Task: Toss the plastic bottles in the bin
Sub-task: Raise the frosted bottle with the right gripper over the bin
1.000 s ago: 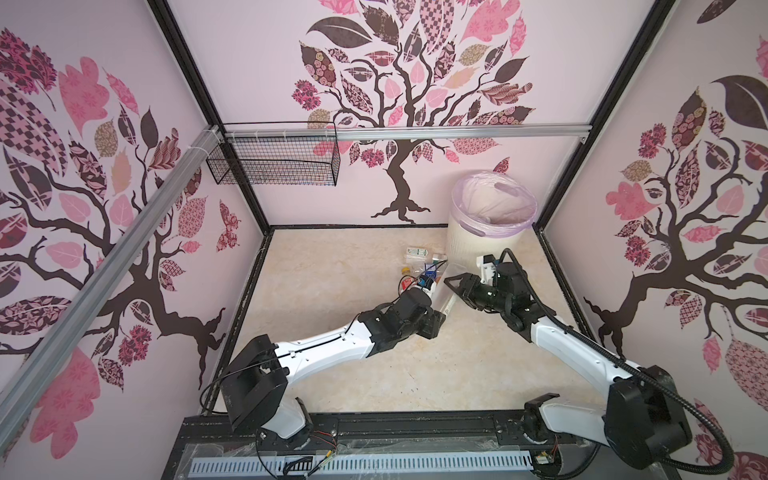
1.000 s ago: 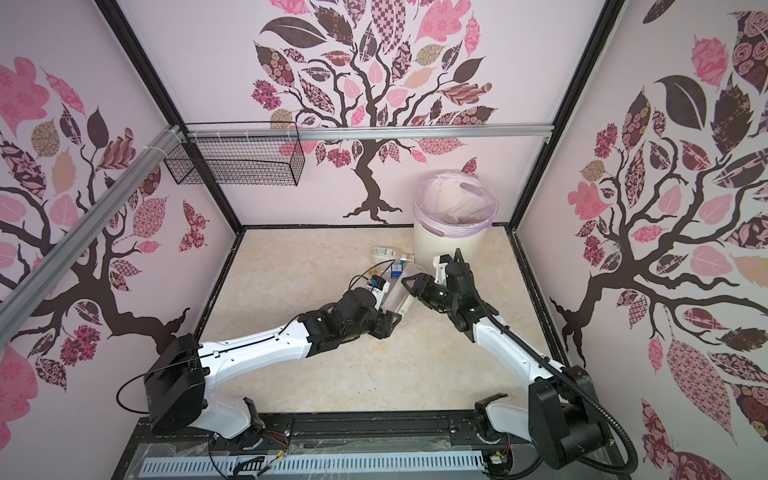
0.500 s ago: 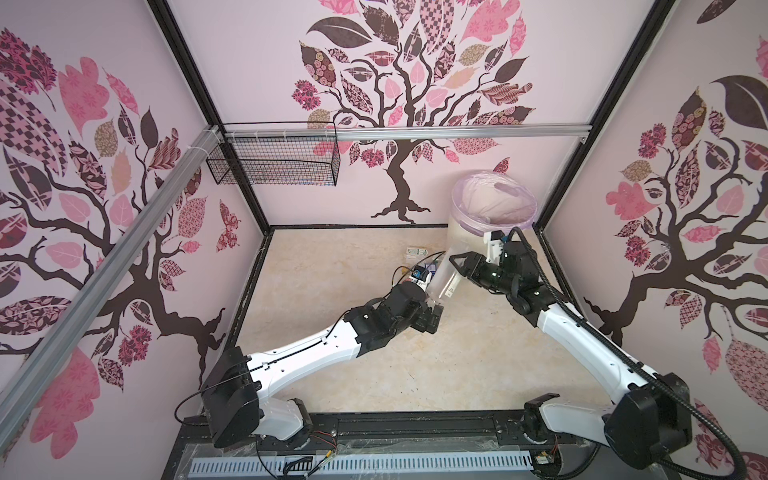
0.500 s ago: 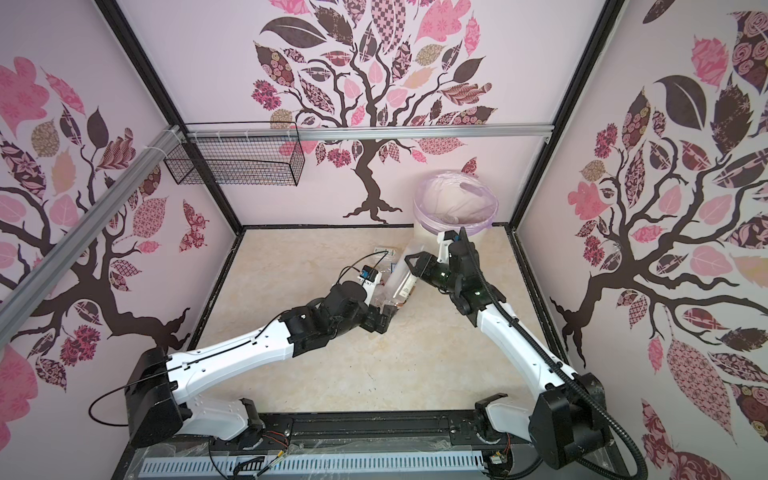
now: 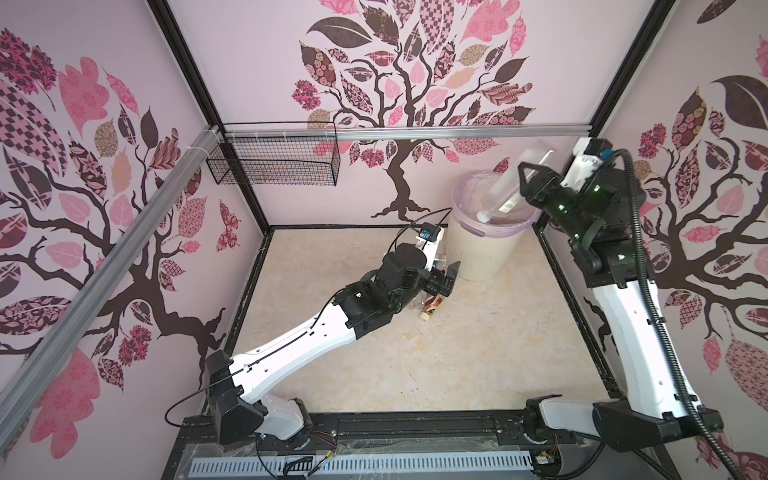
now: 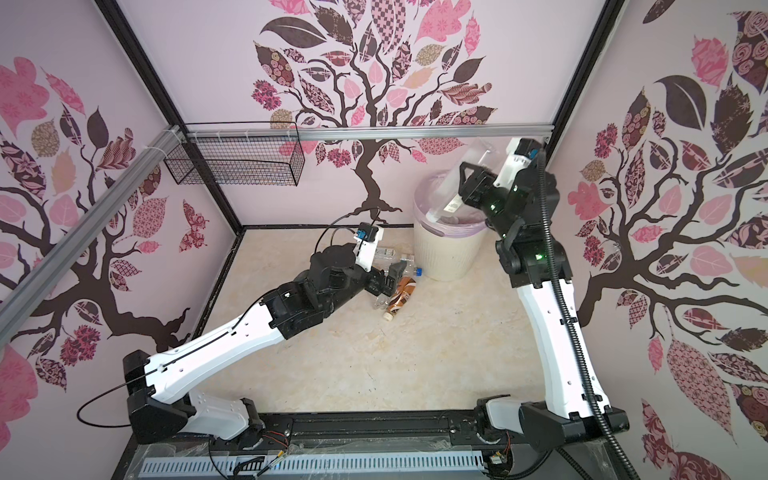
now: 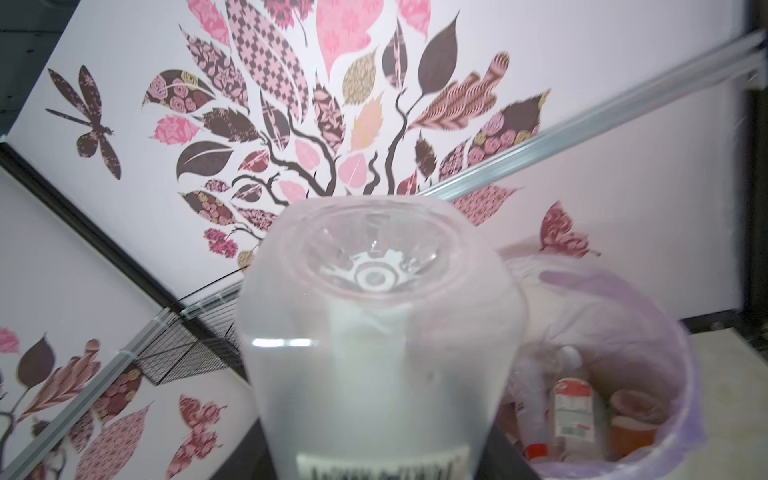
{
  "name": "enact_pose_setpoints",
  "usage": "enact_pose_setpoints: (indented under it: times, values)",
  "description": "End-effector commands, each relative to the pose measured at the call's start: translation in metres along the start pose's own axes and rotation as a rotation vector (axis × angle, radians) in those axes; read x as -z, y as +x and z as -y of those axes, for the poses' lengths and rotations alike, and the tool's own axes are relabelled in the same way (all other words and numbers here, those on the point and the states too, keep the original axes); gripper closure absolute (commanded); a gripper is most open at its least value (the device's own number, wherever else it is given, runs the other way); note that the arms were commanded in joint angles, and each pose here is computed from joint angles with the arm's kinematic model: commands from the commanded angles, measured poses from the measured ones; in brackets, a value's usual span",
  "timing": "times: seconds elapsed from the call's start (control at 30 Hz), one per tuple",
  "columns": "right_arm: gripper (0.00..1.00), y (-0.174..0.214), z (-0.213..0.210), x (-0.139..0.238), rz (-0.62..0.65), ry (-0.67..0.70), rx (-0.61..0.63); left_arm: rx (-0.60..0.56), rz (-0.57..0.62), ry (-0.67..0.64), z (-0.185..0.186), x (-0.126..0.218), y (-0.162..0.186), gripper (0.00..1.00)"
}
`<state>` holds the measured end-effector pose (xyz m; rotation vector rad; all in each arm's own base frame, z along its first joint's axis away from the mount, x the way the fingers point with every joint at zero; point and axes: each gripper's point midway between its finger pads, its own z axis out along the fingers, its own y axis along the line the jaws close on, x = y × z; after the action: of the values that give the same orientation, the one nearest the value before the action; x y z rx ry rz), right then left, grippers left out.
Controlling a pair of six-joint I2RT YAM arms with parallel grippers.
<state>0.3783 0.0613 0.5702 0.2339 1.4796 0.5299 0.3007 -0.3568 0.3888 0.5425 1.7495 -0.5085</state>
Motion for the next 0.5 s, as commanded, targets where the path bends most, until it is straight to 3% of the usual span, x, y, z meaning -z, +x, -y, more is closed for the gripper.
enact_pose_setpoints:
  times: [0.0, 0.13, 0.23, 0.33, 0.47]
  values:
    - [0.52, -0.043, 0.011, 0.003, 0.111, 0.148, 0.138, -0.048, 0.074, 0.021, 0.006, -0.002, -0.035, 0.02]
    - [0.51, -0.091, 0.013, 0.007, 0.261, 0.241, 0.199, -0.070, 0.089, 0.027, 0.009, -0.006, -0.043, 0.02]
    - [0.51, -0.098, 0.017, -0.009, 0.294, 0.277, 0.232, -0.089, 0.086, 0.016, 0.006, -0.007, -0.042, 0.02]
    - [0.51, -0.066, 0.037, -0.055, 0.222, 0.314, 0.256, -0.090, 0.074, 0.003, -0.002, -0.010, -0.036, 0.02]
    - [0.44, 0.033, 0.083, -0.130, -0.025, 0.360, 0.255, -0.053, 0.041, -0.009, -0.016, -0.017, -0.023, 0.02]
